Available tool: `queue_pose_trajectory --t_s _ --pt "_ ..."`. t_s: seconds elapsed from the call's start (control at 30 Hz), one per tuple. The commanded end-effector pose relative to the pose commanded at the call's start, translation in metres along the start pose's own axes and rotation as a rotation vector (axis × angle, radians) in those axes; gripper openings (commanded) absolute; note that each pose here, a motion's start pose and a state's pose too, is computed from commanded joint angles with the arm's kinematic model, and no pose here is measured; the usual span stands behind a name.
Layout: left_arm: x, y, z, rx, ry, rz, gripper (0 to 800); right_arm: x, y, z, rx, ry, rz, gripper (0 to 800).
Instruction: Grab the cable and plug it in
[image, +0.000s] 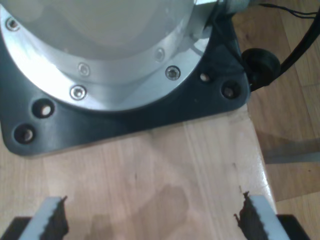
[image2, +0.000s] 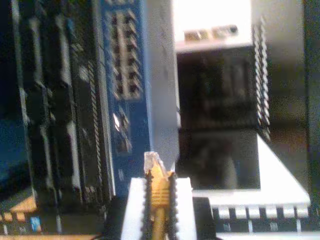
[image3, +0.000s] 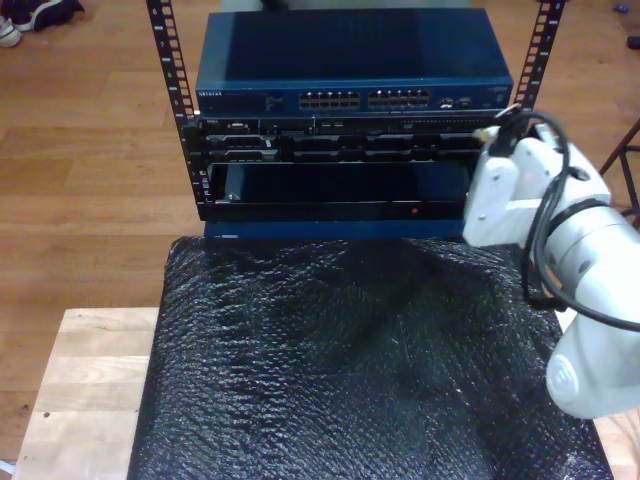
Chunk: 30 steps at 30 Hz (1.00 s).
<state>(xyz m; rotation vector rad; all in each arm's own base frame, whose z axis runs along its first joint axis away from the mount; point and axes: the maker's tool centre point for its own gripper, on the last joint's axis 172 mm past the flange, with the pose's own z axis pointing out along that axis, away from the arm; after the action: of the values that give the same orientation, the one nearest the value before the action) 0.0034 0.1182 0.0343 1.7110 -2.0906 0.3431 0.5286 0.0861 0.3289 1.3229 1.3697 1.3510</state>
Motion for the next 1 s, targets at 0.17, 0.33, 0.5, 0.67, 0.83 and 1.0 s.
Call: queue_pose_trajectory --t_s 0.17,0.33,0.5,0.67,0.83,1.0 --pt "0.000 0.000 0.000 0.000 0.000 0.000 800 0.001 -0.001 0.007 0.003 0.003 0.000 0" --pt "0.000 0.000 0.000 0.000 0.000 0.000 800 0.001 -0.004 0.021 0.006 0.002 0.003 0" --pt "0.000 0.000 0.000 0.000 0.000 0.000 800 0.004 -0.009 0.034 0.012 0.009 0.003 0" --pt "0.000 0.000 0.000 0.000 0.000 0.000 800 0.011 -0.005 0.041 -0.011 0.023 0.003 0" --pt "0.000 0.000 0.000 0.000 0.000 0.000 800 0.018 0.000 0.050 -0.072 0.043 0.000 0" --pt "0.000 0.000 0.000 0.000 0.000 0.000 800 0.030 0.008 0.065 -0.111 0.063 0.006 0"
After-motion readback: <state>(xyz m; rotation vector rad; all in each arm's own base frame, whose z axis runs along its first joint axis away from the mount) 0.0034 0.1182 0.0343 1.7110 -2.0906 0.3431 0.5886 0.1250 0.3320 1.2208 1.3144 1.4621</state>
